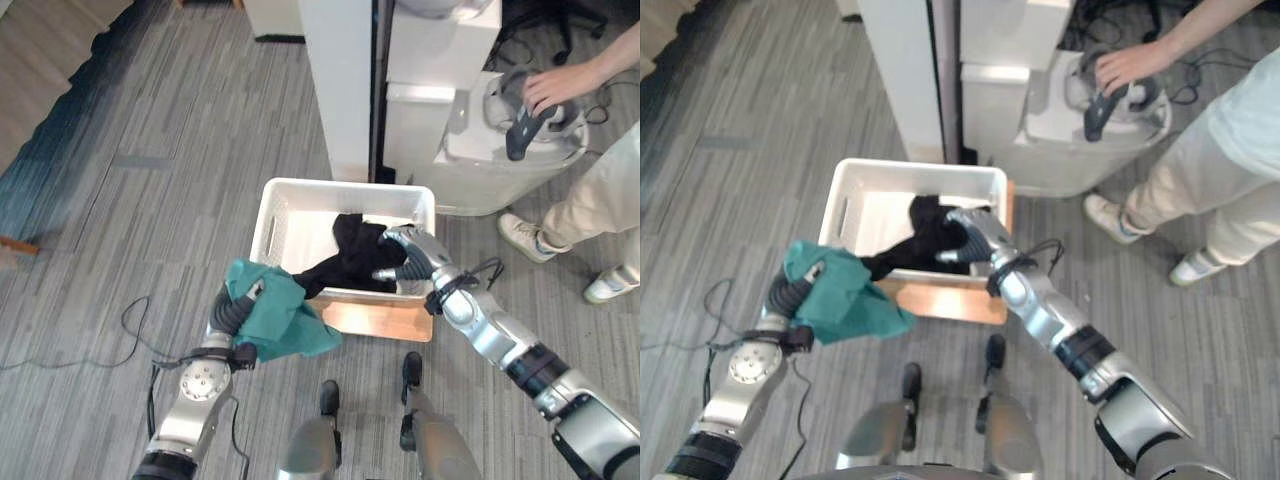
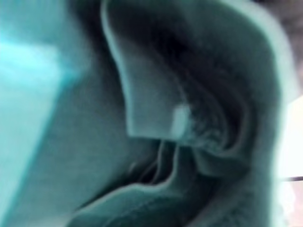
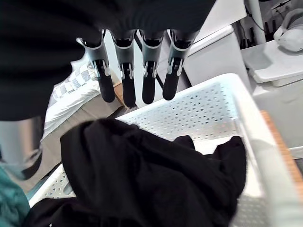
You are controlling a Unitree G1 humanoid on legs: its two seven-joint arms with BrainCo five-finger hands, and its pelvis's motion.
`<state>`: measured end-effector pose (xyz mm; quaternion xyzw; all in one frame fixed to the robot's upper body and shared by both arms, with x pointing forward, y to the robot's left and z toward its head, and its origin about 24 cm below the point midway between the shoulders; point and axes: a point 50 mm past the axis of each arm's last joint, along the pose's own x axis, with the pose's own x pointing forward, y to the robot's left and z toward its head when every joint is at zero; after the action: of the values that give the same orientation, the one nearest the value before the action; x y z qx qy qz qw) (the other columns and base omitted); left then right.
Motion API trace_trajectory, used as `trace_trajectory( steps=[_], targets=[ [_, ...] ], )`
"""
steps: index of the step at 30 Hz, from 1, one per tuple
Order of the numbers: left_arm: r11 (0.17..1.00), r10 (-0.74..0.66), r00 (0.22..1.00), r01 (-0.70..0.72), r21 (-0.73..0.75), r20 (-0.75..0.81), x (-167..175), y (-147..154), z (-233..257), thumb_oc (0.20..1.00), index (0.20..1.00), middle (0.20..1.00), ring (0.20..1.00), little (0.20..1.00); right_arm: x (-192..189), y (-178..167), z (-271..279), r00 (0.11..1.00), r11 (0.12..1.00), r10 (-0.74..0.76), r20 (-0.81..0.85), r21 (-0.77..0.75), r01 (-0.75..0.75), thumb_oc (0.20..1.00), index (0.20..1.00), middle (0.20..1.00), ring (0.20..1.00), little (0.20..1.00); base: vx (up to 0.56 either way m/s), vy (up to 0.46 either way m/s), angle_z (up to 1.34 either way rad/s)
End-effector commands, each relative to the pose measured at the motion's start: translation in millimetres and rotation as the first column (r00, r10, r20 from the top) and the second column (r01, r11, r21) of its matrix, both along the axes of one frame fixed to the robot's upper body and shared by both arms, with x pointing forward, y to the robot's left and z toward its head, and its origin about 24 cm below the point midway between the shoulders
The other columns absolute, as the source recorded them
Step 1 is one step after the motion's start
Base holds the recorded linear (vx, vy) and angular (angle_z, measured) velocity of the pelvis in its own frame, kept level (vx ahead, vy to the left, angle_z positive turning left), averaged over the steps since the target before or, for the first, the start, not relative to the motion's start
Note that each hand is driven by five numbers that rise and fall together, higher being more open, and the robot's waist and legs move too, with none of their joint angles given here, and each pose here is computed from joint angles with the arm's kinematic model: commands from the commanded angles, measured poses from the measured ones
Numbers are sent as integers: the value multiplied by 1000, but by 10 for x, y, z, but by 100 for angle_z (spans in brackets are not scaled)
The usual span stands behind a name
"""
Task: Tidy up the quilt and then pick up the clothes from the bed and put them into the laundry hamper.
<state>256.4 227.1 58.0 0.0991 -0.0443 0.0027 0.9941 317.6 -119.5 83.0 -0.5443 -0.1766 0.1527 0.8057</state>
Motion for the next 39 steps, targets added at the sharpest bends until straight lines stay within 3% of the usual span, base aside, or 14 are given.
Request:
trace_trajectory(
  steps=[1,5,9,13,17,20,22,24,25,26,31,33,38,39],
  targets=[
    [1000,-12,969,10,11,248,160,66,535,200,200,200,200,200,-105,-224,-43,1000,1000,-20,3,-23,20,1000,1000,1000,1000,1000,79,-8,-12],
    [997,31,954,-52,60,299,242,171,681,200,200,200,200,200,-250,-479,-246,993,995,-95,-75,-32,93,1000,1000,1000,1000,1000,78,0,-26],
    [953,173,916,-249,173,363,403,461,893,200,200,200,200,200,-508,-681,-484,975,989,-147,-166,-18,146,1000,1000,1000,1000,1000,100,29,-31],
    [870,290,915,-374,320,282,573,743,806,200,200,200,200,200,-696,-694,-587,968,993,-120,-221,-2,122,1000,1000,1000,1000,1000,63,28,-31],
    [811,344,922,-387,440,177,656,881,627,200,200,200,200,200,-796,-721,-620,965,994,-107,-240,0,111,1000,1000,1000,1000,1000,49,23,-25],
    [816,293,946,-324,479,140,837,621,558,200,200,200,200,200,-824,-698,-694,959,992,-124,-256,5,129,1000,1000,1000,1000,1000,-22,-16,-32],
    [824,284,956,-281,492,71,850,598,434,200,200,200,200,200,-823,-714,-698,957,991,-131,-257,-2,135,1000,1000,1000,1000,1000,-82,-8,-40],
    [874,120,991,-137,466,67,599,137,158,200,200,200,200,200,-802,-826,-680,953,979,-200,-229,-17,201,1000,1000,1000,1000,1000,-97,-3,-38],
    [874,122,990,-138,466,65,588,143,154,200,200,200,200,200,-804,-822,-683,953,980,-198,-230,-18,199,1000,1000,1000,1000,1000,-83,-2,-11],
    [890,89,996,-65,451,-31,479,-39,-131,200,200,200,200,200,-760,-826,-691,949,974,-226,-219,-16,228,1000,1000,1000,1000,1000,-64,-1,3],
    [926,84,982,-13,378,-172,318,-175,-492,200,200,200,200,200,-730,-759,-725,949,974,-227,-219,-25,227,1000,1000,1000,1000,1000,-50,14,-4],
    [945,106,961,-18,326,-255,224,-162,-672,1000,1000,1000,1000,1000,-734,-706,-746,951,977,-212,-225,-27,211,1000,1000,1000,1000,1000,-10,10,-17],
    [958,197,921,-108,265,-336,110,-23,-856,1000,1000,1000,1000,1000,-755,-664,-769,951,980,-196,-238,-26,195,1000,1000,1000,1000,1000,15,1,-6],
    [951,302,868,-248,184,-394,13,180,-973,1000,1000,1000,1000,1000,-761,-649,-760,952,982,-185,-242,-20,186,1000,1000,1000,1000,1000,0,0,0]
  ],
)
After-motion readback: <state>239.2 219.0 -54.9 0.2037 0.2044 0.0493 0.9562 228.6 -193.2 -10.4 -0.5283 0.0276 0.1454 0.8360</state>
